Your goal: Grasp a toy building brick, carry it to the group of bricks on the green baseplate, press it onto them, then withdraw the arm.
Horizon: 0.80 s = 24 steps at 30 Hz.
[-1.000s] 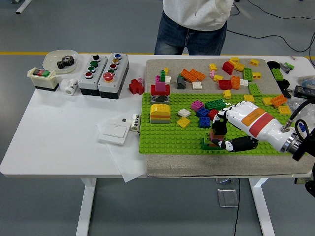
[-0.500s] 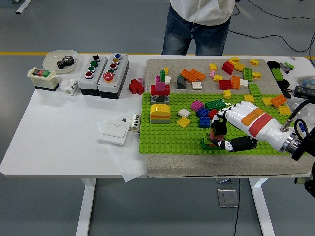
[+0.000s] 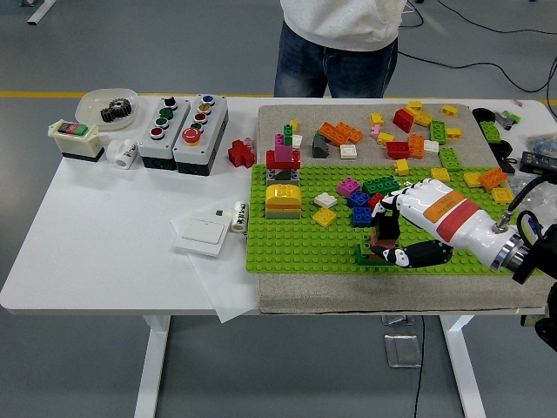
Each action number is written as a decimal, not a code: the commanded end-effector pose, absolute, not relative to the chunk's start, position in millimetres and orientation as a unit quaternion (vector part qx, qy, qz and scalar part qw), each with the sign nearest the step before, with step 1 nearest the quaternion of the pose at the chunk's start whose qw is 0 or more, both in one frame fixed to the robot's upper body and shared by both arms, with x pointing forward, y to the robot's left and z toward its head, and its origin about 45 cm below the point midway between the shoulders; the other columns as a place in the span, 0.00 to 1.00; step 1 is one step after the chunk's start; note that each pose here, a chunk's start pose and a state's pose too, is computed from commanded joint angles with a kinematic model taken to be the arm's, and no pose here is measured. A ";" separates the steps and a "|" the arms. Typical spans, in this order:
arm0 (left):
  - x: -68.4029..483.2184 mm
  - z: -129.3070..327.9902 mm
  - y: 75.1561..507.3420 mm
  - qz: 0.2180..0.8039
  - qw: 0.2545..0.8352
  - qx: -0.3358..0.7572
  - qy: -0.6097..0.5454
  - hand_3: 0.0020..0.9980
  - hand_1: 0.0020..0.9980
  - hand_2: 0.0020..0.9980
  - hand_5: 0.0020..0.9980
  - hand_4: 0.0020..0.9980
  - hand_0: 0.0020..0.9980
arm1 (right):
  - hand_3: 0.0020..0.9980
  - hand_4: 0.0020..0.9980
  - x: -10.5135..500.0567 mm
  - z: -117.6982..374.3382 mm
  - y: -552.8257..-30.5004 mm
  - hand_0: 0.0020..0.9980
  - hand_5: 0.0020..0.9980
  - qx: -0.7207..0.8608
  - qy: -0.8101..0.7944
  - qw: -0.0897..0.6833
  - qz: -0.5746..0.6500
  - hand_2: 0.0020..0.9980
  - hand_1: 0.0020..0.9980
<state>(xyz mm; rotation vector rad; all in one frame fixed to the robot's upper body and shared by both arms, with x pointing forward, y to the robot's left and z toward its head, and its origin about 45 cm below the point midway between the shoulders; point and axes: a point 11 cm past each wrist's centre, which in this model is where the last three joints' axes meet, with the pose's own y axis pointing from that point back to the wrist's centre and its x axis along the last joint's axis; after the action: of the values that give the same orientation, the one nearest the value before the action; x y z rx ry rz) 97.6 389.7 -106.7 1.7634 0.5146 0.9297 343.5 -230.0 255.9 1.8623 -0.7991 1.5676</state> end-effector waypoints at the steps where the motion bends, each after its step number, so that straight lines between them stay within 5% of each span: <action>1: 97.6 -106.7 389.7 0.387 0.515 0.734 0.214 0.58 0.58 0.64 0.67 0.60 0.48 | 0.55 0.76 343.7 256.1 -229.9 0.39 0.44 0.696 -0.299 0.286 0.587 0.57 0.48; 24: 94.4 -107.2 390.3 0.384 0.514 0.736 0.215 0.58 0.58 0.64 0.67 0.60 0.48 | 0.55 0.76 345.5 255.5 -229.6 0.39 0.44 0.696 -0.302 0.285 0.586 0.57 0.48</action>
<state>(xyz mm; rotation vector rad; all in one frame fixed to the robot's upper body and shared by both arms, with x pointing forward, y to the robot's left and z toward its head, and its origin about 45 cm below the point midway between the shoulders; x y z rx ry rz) 94.4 390.3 -107.2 1.7696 0.5160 0.9224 345.5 -229.6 255.5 1.8604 -0.8078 1.5681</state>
